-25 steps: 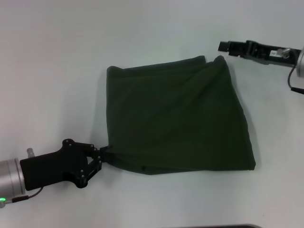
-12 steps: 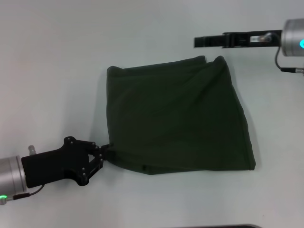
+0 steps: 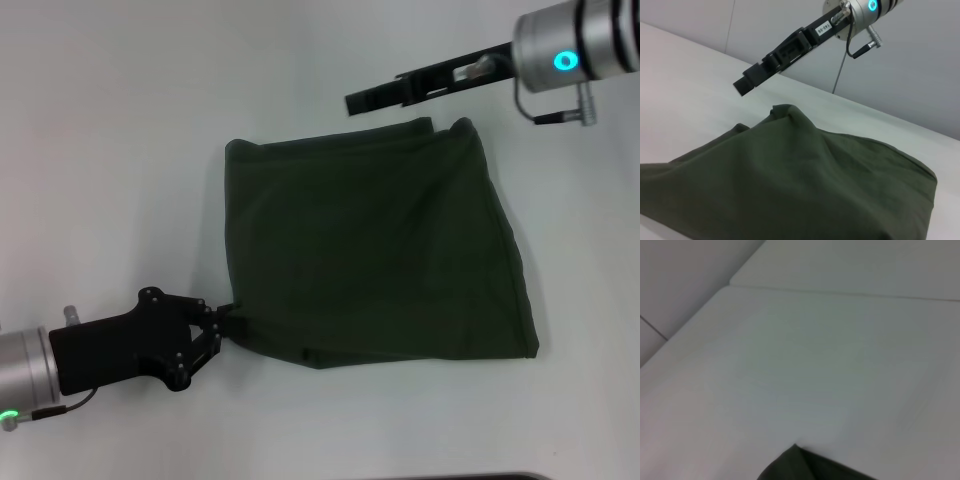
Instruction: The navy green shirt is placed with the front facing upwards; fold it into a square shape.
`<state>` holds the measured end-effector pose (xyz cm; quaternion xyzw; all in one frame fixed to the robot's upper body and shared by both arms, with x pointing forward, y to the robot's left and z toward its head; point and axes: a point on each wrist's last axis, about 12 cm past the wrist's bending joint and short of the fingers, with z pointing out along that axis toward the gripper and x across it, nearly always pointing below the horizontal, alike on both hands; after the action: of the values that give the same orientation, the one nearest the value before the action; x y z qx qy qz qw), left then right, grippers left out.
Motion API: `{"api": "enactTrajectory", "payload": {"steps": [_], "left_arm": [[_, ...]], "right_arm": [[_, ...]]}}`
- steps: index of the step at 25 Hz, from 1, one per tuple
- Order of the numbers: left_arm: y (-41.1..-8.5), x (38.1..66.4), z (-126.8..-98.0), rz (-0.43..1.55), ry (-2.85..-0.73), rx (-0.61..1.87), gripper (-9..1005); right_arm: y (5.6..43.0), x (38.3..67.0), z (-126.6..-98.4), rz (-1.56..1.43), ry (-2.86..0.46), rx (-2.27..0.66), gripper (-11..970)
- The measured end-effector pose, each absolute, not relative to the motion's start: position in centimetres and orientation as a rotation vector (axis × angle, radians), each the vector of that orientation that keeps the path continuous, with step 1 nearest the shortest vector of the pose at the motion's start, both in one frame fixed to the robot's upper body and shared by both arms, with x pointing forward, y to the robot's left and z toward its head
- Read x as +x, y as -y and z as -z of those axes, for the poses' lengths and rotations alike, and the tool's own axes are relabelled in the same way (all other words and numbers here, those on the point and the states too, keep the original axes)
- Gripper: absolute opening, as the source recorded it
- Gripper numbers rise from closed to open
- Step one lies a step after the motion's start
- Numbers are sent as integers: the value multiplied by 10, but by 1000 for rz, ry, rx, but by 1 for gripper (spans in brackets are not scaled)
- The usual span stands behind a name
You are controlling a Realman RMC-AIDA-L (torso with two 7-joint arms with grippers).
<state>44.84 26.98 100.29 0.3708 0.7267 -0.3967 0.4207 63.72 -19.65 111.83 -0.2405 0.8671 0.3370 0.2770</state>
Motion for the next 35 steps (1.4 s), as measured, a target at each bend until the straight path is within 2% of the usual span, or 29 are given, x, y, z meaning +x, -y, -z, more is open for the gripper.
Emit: {"api": "enactTrajectory", "payload": {"steps": [7, 20, 23, 35], "left_arm": [[-269, 448, -1002, 998, -1823, 926, 41], [-269, 448, -1002, 997, -1823, 926, 42], [-269, 448, -1002, 997, -1822, 926, 42], [-269, 447, -1002, 994, -1820, 929, 43]], "right_arm": [[169, 630, -1108, -877, -2360, -749, 705], [157, 624, -1100, -902, -2395, -783, 704], [155, 624, -1100, -905, -2404, -790, 649], [151, 625, -1101, -885, -2402, -815, 187]]}}
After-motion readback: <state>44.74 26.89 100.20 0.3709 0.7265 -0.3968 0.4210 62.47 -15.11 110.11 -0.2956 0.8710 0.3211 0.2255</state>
